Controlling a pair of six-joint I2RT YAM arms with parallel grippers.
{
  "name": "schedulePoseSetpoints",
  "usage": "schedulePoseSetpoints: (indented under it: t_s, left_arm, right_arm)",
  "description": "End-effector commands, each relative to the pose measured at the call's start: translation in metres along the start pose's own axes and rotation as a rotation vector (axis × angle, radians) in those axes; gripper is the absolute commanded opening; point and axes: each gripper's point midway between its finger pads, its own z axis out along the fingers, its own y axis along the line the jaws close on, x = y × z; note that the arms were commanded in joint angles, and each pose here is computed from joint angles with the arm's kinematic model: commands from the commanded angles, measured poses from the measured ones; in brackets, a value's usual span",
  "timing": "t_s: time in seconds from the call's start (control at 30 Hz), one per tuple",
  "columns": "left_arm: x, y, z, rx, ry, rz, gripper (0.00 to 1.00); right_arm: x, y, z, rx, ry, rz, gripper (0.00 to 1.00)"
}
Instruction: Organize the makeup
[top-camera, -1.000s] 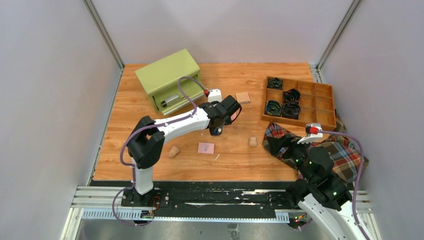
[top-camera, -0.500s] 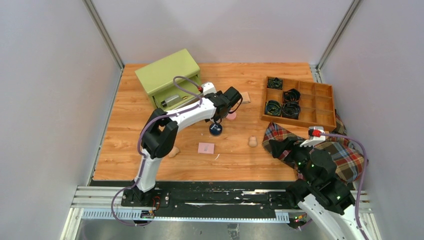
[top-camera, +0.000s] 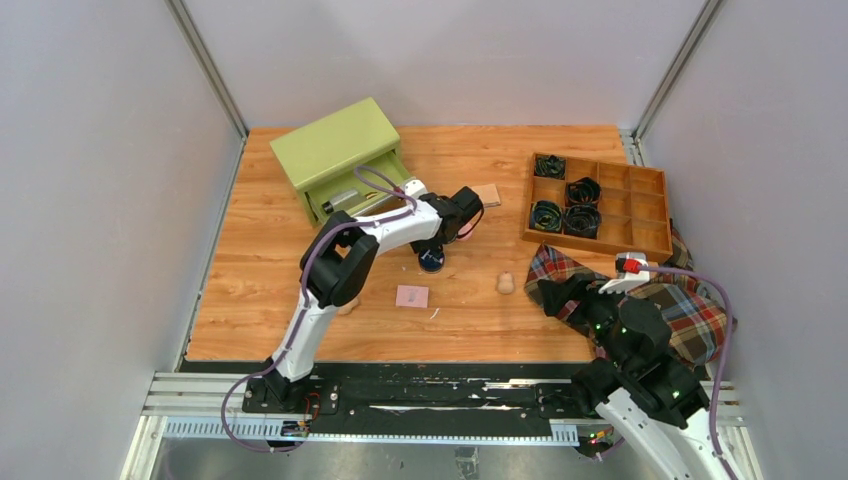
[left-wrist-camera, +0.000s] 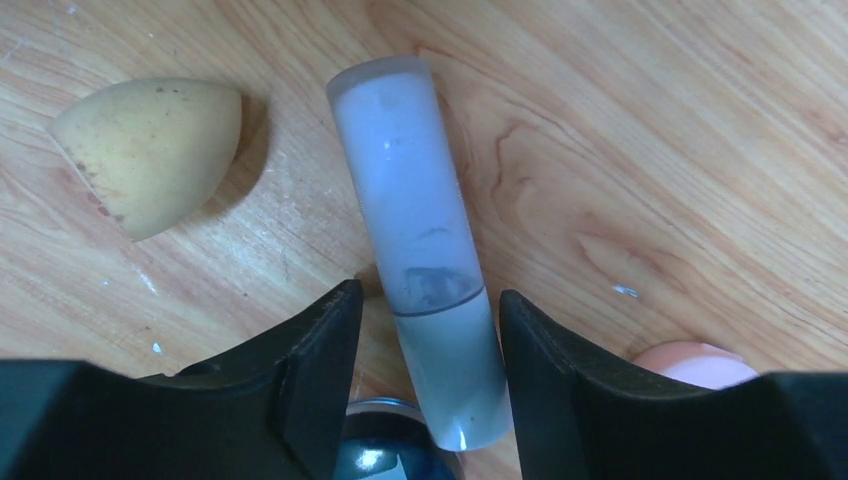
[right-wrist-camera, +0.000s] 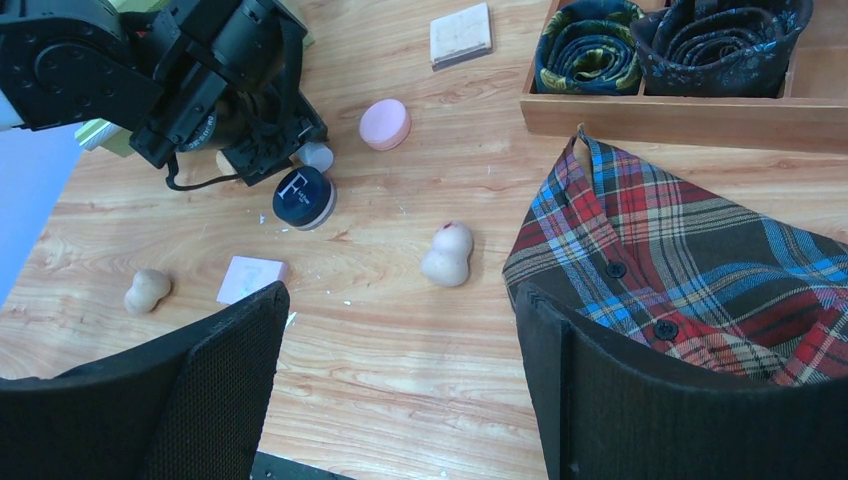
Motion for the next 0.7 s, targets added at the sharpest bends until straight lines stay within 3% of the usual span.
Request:
schedulePoseSetpoints:
  t_s: [0.0,0.17,0.3,0.43,0.5,0.67]
  left_arm:
    - [-0.006,0.002,0.008,-0.034,-0.054,-0.025,0.54]
    - [-0.001,0.003,0.002,-0.023,-0.037,0.001,0.38]
    - [-0.010,-0.022,-0.024,0.054,-0.097,0.090,0.22]
    - [-0.015,-0.050,-0.046,0.165,-0.076,0.292,0.09]
    - [-0.015,-0.063,-0.060,0.273,-0.046,0.471,0.03]
    - [-0.055,-0.059,-0.106,0.437,-0.118,0.786,0.00]
  right_arm:
    - [0.001,-0.006,0.003,0.035,-0.002,0.002,0.83]
    - [0.000,-0.007,0.004,0.039,-0.007,-0.002,0.84]
    - [0.003,-0.004,0.007,0.025,-0.001,0.002,0.84]
    - [0.000,0.004,0.008,-0.017,-0.004,-0.016,0.83]
    - [-0.005,0.005,0.007,-0.018,-0.011,-0.036,0.83]
    - [-0.011,0.005,0.008,-0.011,-0.022,-0.065,0.83]
